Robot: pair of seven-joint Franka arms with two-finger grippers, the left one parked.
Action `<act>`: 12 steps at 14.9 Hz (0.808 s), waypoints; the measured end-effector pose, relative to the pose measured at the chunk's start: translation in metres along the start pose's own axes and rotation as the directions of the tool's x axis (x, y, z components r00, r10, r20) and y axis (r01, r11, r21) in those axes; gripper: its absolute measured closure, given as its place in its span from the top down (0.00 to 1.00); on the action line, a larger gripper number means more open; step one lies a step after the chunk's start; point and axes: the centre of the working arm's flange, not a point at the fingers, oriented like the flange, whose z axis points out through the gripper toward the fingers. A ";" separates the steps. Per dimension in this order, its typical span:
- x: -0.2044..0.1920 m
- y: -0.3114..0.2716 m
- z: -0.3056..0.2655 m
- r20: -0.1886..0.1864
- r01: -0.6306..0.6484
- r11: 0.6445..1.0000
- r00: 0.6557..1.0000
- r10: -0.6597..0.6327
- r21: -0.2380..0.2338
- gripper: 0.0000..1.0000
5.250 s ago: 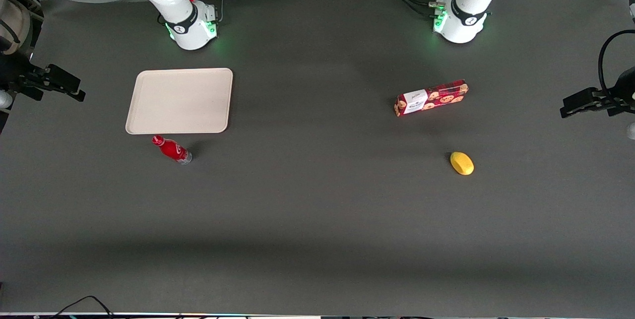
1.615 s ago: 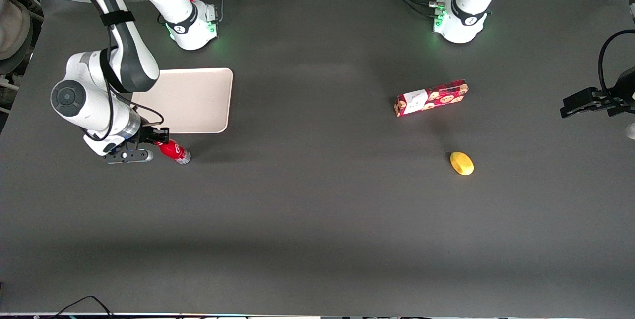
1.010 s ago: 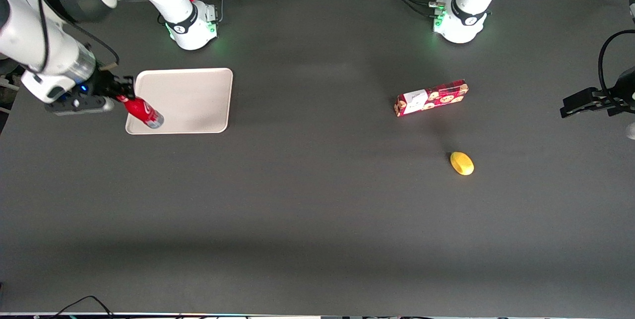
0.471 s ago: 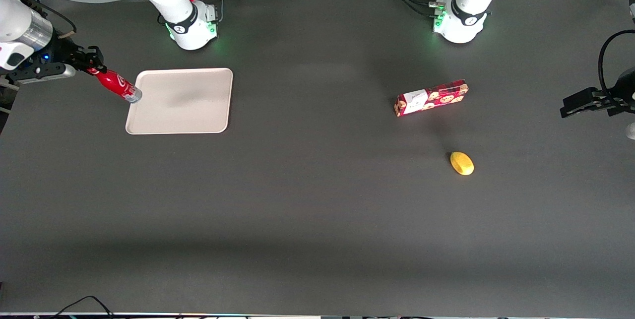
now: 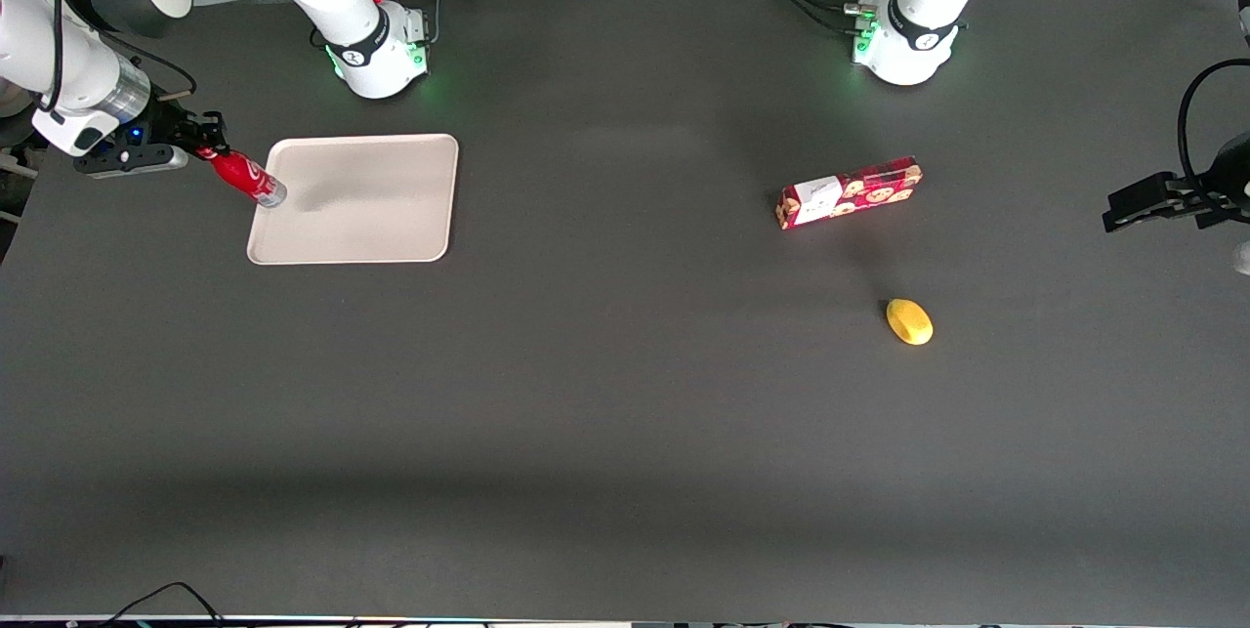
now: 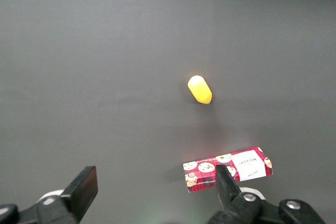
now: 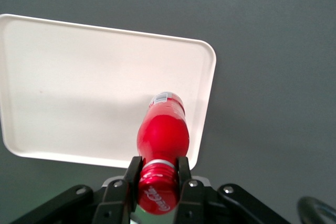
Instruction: Place coke bottle on tray
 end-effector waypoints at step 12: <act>0.015 0.022 0.063 0.056 0.001 1.000 0.998 -0.002 0.020 0.32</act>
